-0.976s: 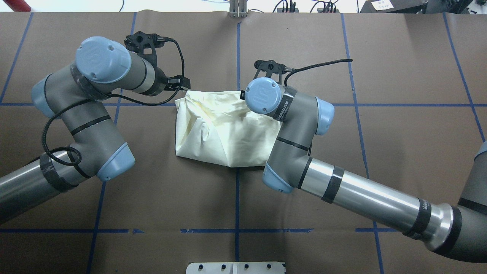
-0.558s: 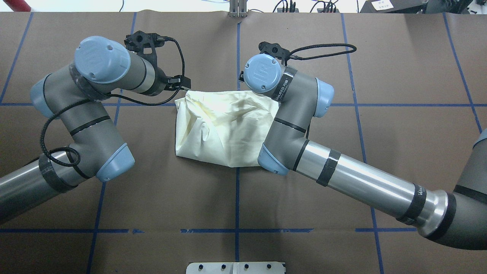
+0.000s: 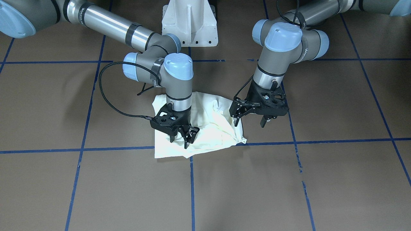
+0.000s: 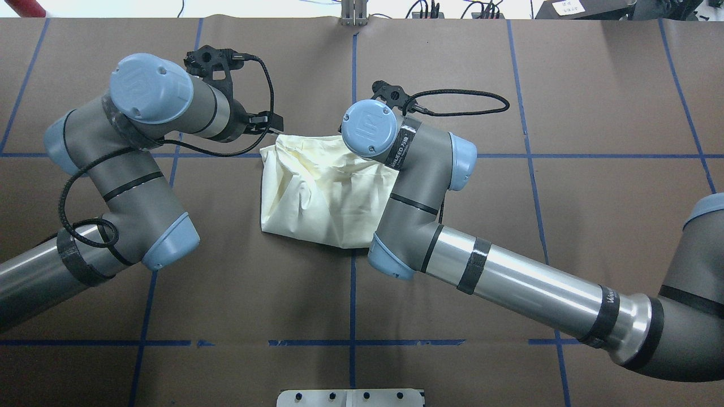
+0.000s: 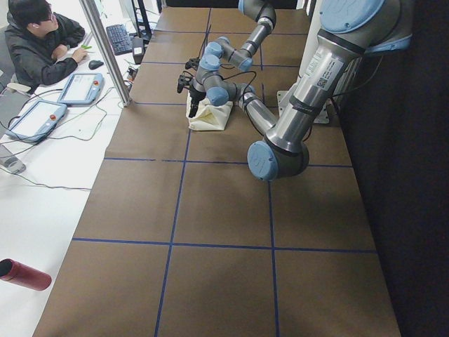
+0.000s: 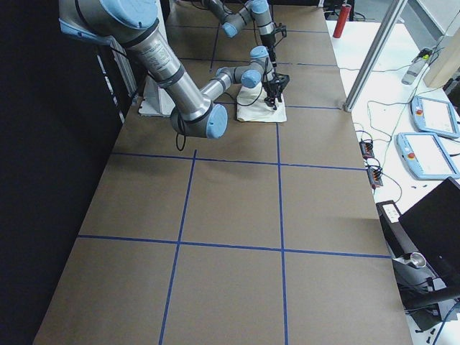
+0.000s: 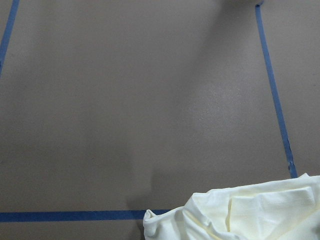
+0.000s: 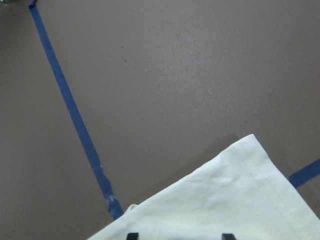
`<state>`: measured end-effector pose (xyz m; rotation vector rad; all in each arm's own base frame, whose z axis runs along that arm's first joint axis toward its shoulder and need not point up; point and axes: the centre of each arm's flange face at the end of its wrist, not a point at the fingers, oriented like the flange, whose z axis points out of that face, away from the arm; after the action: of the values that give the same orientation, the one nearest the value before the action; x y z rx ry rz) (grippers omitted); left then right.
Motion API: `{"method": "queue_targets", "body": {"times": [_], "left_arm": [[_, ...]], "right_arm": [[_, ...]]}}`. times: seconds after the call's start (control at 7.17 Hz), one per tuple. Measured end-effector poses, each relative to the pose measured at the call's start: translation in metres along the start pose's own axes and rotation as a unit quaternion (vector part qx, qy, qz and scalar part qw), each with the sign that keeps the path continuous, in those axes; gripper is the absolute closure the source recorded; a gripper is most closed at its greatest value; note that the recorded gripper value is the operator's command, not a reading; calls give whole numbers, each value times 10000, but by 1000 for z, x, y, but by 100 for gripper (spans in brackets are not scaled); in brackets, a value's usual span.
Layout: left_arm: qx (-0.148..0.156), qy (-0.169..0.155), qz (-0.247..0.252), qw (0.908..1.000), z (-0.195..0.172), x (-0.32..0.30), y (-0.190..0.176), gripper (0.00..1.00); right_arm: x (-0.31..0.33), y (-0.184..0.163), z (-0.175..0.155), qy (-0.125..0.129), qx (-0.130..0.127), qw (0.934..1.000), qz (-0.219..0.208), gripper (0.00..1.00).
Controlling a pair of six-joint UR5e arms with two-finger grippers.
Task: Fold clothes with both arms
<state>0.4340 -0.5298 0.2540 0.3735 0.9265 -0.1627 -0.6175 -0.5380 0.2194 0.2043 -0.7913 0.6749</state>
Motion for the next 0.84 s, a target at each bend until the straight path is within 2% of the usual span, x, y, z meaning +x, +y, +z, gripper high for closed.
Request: {"method": "queue_targets", "body": {"times": [0.14, 0.28, 0.84], "left_arm": [[7, 13, 1, 10000, -1, 1, 0, 0], [10, 19, -1, 10000, -2, 1, 0, 0], [16, 34, -10, 10000, -5, 0, 1, 0]], "right_arm": [[1, 3, 4, 44, -1, 10000, 1, 53], [3, 4, 8, 88, 17, 10000, -4, 100], [-8, -5, 1, 19, 92, 9999, 133, 100]]}}
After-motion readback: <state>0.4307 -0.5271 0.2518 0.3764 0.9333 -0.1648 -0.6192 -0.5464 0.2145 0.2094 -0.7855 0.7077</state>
